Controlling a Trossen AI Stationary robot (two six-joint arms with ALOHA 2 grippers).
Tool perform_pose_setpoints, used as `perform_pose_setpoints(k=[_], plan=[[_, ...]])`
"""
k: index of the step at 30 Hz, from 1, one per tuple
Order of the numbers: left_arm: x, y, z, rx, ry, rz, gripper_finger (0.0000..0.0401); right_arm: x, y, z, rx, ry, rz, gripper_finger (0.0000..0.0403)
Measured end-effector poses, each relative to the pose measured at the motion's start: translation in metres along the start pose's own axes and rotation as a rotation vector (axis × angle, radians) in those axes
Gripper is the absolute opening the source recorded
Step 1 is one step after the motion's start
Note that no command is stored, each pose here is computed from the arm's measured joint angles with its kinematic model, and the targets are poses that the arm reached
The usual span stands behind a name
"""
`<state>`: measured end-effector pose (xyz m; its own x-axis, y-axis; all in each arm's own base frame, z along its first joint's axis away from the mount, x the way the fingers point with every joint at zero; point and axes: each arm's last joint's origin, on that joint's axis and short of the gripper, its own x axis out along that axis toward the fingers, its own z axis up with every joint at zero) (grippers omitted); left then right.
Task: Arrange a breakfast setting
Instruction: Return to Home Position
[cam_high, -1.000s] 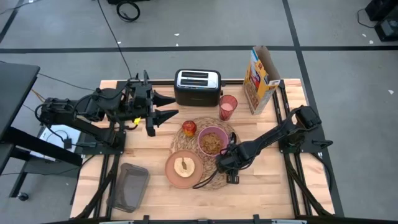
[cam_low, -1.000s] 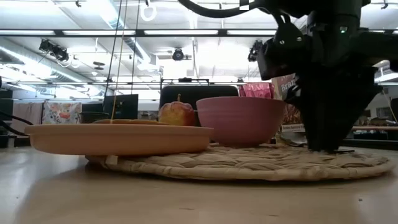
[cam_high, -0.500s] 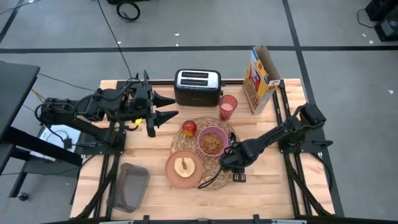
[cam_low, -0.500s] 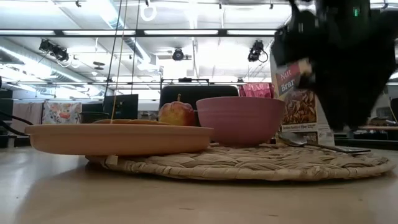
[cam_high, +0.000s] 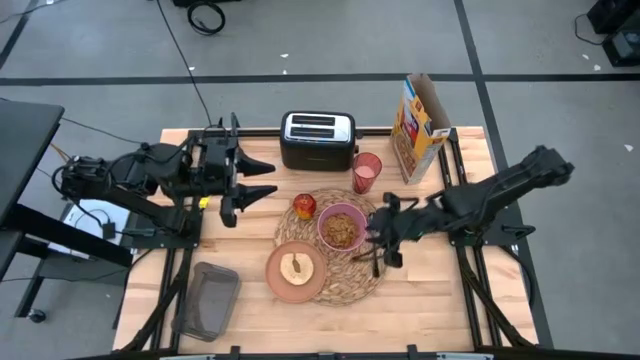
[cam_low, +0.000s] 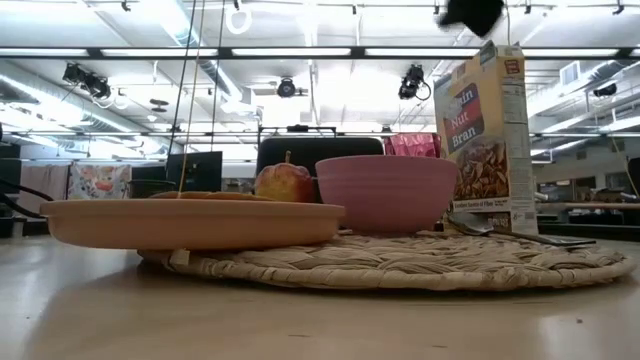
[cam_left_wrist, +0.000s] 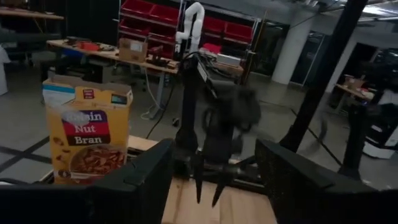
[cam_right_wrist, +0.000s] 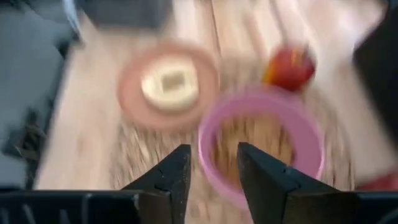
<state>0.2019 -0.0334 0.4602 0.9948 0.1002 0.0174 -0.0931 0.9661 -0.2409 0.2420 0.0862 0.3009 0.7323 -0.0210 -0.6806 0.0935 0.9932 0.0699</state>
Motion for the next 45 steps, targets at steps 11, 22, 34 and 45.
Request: perform_pose_setpoints(k=[11,22,34,45], plan=[[0.008,0.002,-0.004,0.084,0.016,0.023,0.0081,-0.063,-0.038,0.028,-0.127,-0.355,0.136,0.0012],[0.009,0.016,-0.042,0.124,-0.056,0.029,0.0012,-0.102,-0.056,0.009,-0.125,-0.643,0.266,0.0008],[-0.009,0.035,-0.087,0.143,-0.006,0.071,0.0030,-0.133,-0.073,-0.033,-0.140,-0.671,0.198,0.0016],[-0.017,0.047,-0.091,0.146,0.021,0.104,0.0030,-0.126,-0.080,-0.064,-0.249,-0.829,0.152,0.0017]])
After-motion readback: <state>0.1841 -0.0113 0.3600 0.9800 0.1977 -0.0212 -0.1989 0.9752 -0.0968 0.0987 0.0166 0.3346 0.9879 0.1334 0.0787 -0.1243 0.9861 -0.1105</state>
